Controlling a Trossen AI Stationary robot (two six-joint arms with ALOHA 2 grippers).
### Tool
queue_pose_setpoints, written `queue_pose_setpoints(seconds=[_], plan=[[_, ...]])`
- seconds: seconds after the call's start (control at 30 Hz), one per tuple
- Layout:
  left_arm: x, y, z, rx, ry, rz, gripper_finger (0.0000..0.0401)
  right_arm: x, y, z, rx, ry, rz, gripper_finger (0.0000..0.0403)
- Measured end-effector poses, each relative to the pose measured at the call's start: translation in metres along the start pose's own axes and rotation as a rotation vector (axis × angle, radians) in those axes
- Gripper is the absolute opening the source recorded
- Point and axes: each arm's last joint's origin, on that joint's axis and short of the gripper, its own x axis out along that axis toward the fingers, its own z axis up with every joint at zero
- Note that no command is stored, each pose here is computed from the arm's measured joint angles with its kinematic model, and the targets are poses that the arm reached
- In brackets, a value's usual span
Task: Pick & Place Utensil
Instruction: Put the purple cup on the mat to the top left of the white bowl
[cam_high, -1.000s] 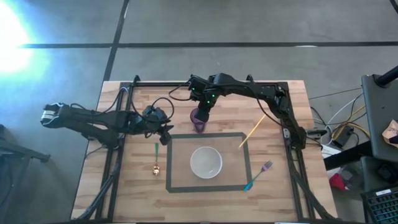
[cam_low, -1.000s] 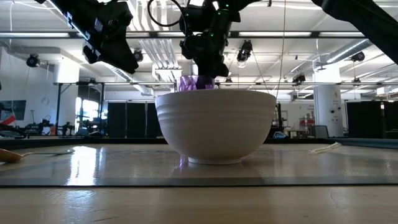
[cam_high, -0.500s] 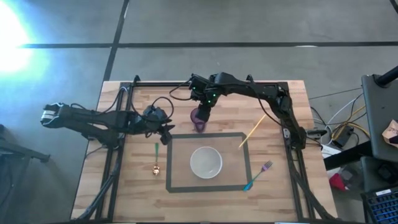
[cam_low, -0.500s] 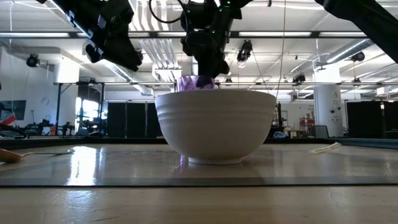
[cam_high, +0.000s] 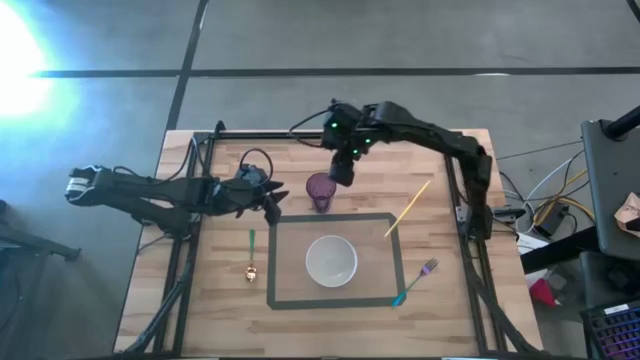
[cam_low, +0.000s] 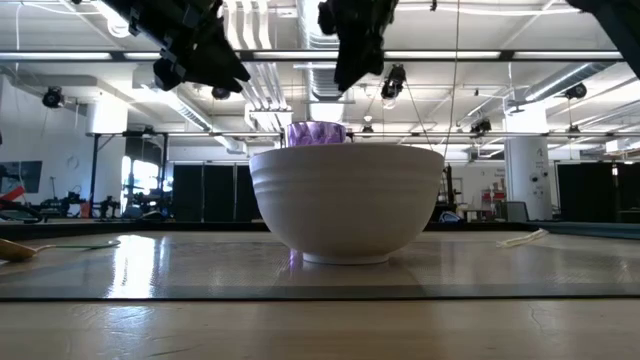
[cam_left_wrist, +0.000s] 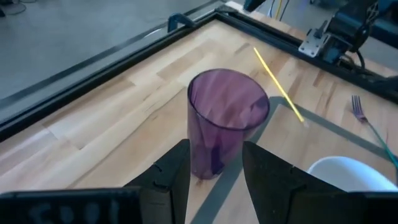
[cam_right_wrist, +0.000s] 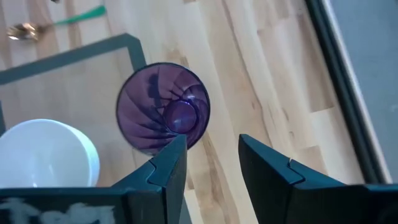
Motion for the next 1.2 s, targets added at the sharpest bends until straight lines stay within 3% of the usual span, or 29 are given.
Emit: queue_pose_setpoints(seconds=[0.33,0.83,1.2], plan=[[0.005,0.005,0.014,-0.048,-0.096,0.004,0.0138,-0.058,0.004,-0.03,0.013,-0.112,-0.039,0.0118],[0.006,0.017,0.045,-0.11,-0.146,0.018,0.0138,-0.063,0.005,-0.105,0.079,-0.255,-0.04,0.009],[0.012,0.026,0.078,-0.132,-0.043,0.121,0.0138,-0.063,0.005,-0.142,0.105,-0.34,-0.031,0.0075]])
